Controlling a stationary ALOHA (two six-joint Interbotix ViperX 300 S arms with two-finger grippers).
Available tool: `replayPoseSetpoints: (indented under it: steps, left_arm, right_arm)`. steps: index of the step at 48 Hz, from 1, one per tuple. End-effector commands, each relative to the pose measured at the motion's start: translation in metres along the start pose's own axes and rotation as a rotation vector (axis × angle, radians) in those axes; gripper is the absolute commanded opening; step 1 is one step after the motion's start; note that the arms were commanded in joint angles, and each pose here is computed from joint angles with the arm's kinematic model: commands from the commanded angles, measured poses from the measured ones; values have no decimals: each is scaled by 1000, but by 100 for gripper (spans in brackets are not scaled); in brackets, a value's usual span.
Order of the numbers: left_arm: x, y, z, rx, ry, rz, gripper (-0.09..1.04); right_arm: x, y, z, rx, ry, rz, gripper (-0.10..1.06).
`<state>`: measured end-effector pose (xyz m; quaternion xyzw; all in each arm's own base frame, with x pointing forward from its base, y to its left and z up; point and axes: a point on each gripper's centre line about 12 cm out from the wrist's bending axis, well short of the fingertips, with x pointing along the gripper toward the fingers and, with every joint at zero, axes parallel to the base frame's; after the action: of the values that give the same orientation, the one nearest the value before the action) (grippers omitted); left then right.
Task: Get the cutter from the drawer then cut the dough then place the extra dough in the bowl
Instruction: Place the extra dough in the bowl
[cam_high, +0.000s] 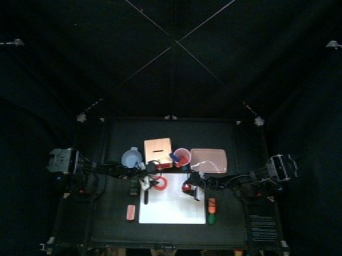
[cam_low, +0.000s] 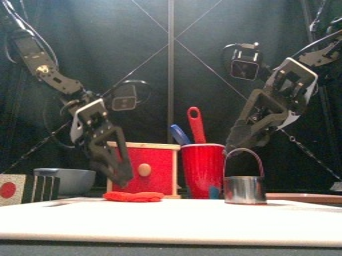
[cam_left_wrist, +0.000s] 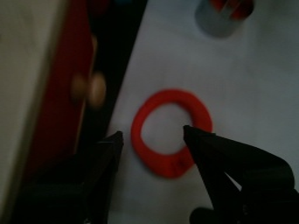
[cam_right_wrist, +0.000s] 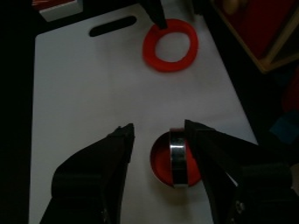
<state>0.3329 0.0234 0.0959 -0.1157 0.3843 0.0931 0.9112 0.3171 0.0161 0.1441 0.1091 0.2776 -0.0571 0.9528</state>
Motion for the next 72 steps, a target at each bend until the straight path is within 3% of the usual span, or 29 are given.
replayPoseSetpoints:
  steps: [1,17,53,60,72]
  left_arm:
    - [-1,-2,7,11,-21,-7,91]
    - [2,-1,2,12,-2,-2,88]
    - [5,-3,-7,14,48,-5,58]
    - [-5,-4,-2,16,28,-14,58]
    - [-52,-5,9,14,-73,-46,58]
  right_arm:
    - [-2,3,11,7,-35,9,85]
    - [-1,3,12,7,-35,9,85]
    - [-1,3,11,9,-33,8,85]
    - [-1,3,11,9,-33,8,85]
    - [-1,3,11,7,-33,8,85]
